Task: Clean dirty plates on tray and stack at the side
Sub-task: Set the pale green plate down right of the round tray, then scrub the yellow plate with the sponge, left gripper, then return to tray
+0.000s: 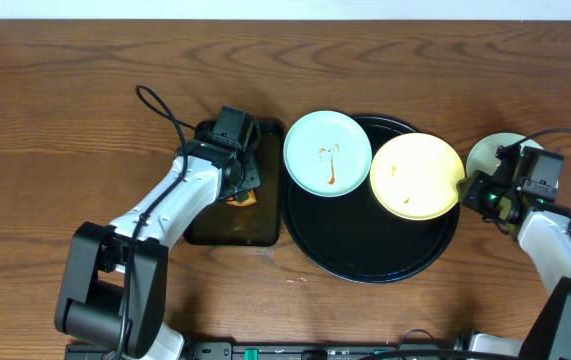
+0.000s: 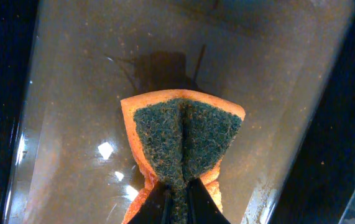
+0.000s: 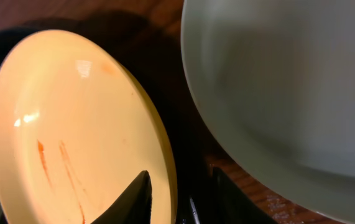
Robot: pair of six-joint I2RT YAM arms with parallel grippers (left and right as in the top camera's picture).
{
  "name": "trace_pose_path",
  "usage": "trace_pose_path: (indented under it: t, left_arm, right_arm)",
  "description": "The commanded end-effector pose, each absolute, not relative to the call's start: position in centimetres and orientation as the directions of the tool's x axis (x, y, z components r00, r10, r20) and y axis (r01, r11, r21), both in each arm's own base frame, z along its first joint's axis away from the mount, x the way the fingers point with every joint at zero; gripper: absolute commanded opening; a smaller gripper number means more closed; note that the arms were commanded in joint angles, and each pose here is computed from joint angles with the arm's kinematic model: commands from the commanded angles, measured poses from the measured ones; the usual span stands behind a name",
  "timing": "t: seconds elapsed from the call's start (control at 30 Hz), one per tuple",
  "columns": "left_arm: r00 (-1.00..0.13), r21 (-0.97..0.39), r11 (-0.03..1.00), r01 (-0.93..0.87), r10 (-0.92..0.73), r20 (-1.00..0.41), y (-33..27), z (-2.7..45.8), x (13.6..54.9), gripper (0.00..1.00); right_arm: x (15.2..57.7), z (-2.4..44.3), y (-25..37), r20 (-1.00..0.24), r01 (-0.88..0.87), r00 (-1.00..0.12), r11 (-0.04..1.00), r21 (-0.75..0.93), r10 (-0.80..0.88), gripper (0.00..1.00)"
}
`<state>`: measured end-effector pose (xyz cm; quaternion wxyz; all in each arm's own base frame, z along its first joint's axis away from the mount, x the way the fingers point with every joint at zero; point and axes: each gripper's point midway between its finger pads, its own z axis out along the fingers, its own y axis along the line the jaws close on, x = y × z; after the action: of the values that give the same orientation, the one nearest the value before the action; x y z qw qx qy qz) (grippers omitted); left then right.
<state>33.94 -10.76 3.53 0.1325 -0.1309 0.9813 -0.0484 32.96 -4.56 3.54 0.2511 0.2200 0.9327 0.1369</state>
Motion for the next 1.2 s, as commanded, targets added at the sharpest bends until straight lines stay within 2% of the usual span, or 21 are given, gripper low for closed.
trace_pose_path:
  t: [0.0,0.1,0.27,0.47,0.63,0.9,1.0,1.17]
  left_arm:
    - [-0.934,-0.112,0.966,-0.235,-0.256,-0.25,-10.4,3.3,33.9,0.08]
    - [-0.934,-0.112,0.966,-0.235,-0.256,-0.249,-10.4,3.3,33.9,0.08]
    - [-0.934,-0.112,0.966,-0.235,-0.256,-0.249,-10.4,3.3,33.9,0.08]
    - [-0.934,-0.113,0.966,-0.235,-0.256,-0.249,-10.4,3.3,33.9,0.08]
    - [-0.937,-0.112,0.975,-0.191,-0.215,-0.273,-10.5,4.0,34.2,0.07]
    - [-0.89,-0.177,0.976,-0.124,-0.188,-0.415,-11.0,9.9,35.1,0.07]
    - [-0.884,-0.245,0.967,-0.072,-0.176,-0.433,-12.1,11.8,34.7,0.07]
    - [-0.914,-0.415,0.909,0.03,-0.143,-0.379,-15.9,13.1,33.3,0.07]
  right_arm:
    - [33.0,2.2,-4.2,-0.374,0.348,-0.793,0.861,0.37,0.481,0.27]
    - [33.4,2.2,-3.8,-0.377,0.327,-0.793,0.857,0.398,0.478,0.18]
    - [34.6,4.0,-4.1,-0.448,0.296,-0.761,0.865,0.404,0.47,0.01]
    - [34.2,5.6,-4.0,-0.468,0.286,-0.751,0.868,0.405,0.466,0.01]
    - [32.6,6.1,-2.7,-0.43,0.25,-0.791,0.871,0.423,0.436,0.01]
    - [27.6,4.0,-0.3,-0.219,0.29,-0.888,0.863,0.413,0.404,0.01]
    - [26.3,3.5,0.8,-0.163,0.29,-0.91,0.865,0.41,0.382,0.01]
    - [25.0,2.9,2.6,-0.128,0.242,-0.94,0.882,0.403,0.316,0.01]
